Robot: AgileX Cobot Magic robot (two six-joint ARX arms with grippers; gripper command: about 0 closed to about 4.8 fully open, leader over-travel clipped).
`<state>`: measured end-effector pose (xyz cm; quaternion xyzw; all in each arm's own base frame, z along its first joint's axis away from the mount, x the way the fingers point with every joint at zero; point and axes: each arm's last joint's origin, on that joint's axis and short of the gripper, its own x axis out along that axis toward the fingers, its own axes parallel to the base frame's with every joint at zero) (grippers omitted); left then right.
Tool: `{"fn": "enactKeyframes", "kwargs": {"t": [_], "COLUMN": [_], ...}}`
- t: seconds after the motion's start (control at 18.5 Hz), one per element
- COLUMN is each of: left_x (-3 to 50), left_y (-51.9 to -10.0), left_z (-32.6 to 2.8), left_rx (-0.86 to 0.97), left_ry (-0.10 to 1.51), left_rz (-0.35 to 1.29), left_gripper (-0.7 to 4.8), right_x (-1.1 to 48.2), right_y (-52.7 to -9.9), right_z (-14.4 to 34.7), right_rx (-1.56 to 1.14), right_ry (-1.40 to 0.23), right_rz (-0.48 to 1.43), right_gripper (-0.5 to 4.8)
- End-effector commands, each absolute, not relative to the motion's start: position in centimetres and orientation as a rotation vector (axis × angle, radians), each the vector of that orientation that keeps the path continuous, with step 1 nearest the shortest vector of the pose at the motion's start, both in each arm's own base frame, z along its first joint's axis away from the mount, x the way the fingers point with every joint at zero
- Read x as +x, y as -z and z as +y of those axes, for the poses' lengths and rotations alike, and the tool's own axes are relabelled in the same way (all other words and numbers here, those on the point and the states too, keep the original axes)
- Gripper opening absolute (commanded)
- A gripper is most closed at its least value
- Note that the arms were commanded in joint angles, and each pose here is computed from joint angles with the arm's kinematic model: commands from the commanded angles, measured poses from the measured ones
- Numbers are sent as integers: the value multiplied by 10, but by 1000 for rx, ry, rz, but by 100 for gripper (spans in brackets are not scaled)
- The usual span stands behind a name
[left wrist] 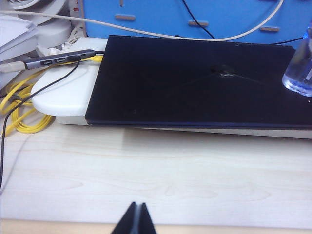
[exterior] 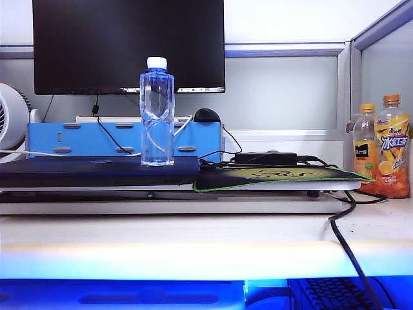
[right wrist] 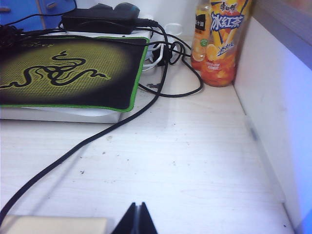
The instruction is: Pick up the mineral water bottle and place it on the laptop.
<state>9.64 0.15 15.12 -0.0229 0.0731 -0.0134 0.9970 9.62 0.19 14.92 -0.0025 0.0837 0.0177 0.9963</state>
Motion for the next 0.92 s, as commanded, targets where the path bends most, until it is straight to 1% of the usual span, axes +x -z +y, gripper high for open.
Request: {"fn": "enactKeyframes", "kwargs": {"t": [0.05,0.92], "left_x": [96,96], "left_y": [-151,-151], "left_z": [1,1], "left_rx": [-45,-45], "left_ry": [29,30], "left_rz": [146,146], "left_gripper": [-2,-2], "right_x": [96,96], "right_y": [-148,-149], "right_z": [2,2], "right_rx": [-8,-7], "right_ry": [-33,-34], "right_rz": [170,165], "right_gripper": [22,22]}}
